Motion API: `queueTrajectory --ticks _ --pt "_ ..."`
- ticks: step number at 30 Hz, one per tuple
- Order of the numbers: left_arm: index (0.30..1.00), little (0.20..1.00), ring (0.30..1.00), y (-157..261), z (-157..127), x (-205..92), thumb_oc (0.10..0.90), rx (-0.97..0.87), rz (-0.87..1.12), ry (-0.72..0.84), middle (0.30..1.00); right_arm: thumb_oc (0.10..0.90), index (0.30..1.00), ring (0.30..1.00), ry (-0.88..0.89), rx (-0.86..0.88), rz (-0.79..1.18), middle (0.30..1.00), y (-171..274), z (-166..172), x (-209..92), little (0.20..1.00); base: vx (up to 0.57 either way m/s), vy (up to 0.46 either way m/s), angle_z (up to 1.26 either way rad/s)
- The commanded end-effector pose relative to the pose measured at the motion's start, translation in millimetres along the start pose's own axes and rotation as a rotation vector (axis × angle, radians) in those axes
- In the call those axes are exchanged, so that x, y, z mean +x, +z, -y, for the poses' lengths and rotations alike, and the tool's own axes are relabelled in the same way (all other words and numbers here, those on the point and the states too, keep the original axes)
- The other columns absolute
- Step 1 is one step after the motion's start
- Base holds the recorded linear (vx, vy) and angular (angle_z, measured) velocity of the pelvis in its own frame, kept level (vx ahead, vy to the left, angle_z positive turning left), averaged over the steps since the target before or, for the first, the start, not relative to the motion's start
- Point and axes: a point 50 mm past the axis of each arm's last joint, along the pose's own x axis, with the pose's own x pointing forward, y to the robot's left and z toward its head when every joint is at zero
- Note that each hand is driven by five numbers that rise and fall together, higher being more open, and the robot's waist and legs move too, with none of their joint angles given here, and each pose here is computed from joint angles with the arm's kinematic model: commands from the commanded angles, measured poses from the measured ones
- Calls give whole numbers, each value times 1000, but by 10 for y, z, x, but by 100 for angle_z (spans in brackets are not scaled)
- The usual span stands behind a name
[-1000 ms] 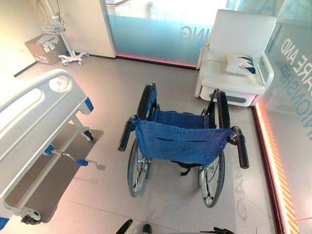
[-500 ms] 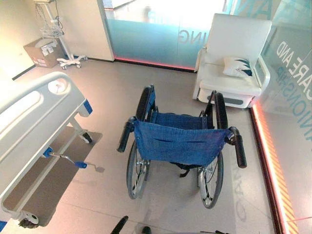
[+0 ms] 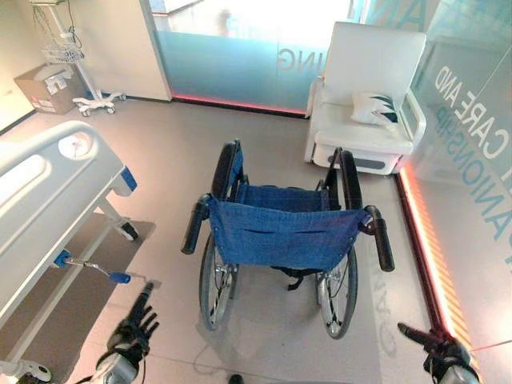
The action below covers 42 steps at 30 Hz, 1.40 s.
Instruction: Push the wheelchair next to the bed
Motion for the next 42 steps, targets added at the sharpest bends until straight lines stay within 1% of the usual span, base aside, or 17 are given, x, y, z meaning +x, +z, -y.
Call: queueTrajectory --ticks 1,4,5,8,9,10,13,14,15,16,20,23,28,32,35,38,42 --pt "900 900 900 514 203 32 800 -55 198 -132 900 800 900 900 -70 70 342 900 883 125 37 900 9 37 -2" --pt "900 900 900 799 400 -22 800 -79 289 -227 900 800 900 900 -60 102 528 900 1329 19 -93 900 14 42 -1" --pt "900 900 900 799 402 -23 800 -80 289 -227 900 800 900 900 -61 102 528 900 1329 18 -95 900 27 39 -1" --pt "900 900 900 952 581 -90 800 -109 327 -340 900 800 900 900 -24 132 657 900 1621 -98 -247 900 10 9 -1" --pt "900 900 900 1032 719 -154 800 -121 349 -420 900 800 900 900 16 150 724 900 1764 -202 -360 900 0 0 0" --pt "900 900 900 1053 760 -174 800 -125 354 -438 900 800 900 900 26 155 737 900 1795 -239 -393 900 0 0 0" --pt "900 900 900 1192 1018 -336 800 -77 411 -617 900 800 900 900 111 174 828 900 1939 -422 -575 900 0 0 0" --pt "900 900 900 1191 1017 -338 800 -76 411 -617 900 800 900 900 111 174 827 900 1937 -422 -577 900 0 0 0" --pt "900 900 900 1254 1108 -426 800 -53 429 -689 900 800 900 900 145 181 855 900 1984 -461 -643 900 0 0 0" --pt "900 900 900 1268 1130 -447 800 -48 432 -707 900 800 900 900 156 185 861 900 1993 -472 -660 900 0 0 0" --pt "900 900 900 1400 1374 -663 800 16 441 -889 900 800 900 900 248 282 965 900 2171 -557 -883 900 0 0 0" --pt "900 900 900 1467 1460 -757 800 17 442 -978 900 800 900 900 306 372 1058 900 2282 -579 -1052 900 0 0 0" --pt "900 900 900 1518 1487 -832 800 73 442 -1023 900 800 900 900 471 403 1021 900 2288 -686 -1149 900 0 0 0" --pt "900 900 900 1512 1476 -900 800 215 393 -1080 900 800 900 900 587 346 964 900 2267 -752 -1196 900 0 0 0" --pt "900 900 900 1527 1452 -910 800 256 380 -1080 900 800 900 900 642 322 933 900 2259 -778 -1210 900 0 0 0" --pt "900 900 900 1532 1515 -972 800 309 357 -1146 900 800 900 900 797 314 872 900 2240 -895 -1273 900 0 0 0" --pt "900 900 900 1513 1597 -1060 800 369 335 -1189 900 800 900 900 870 233 826 900 2194 -981 -1334 900 0 0 0"
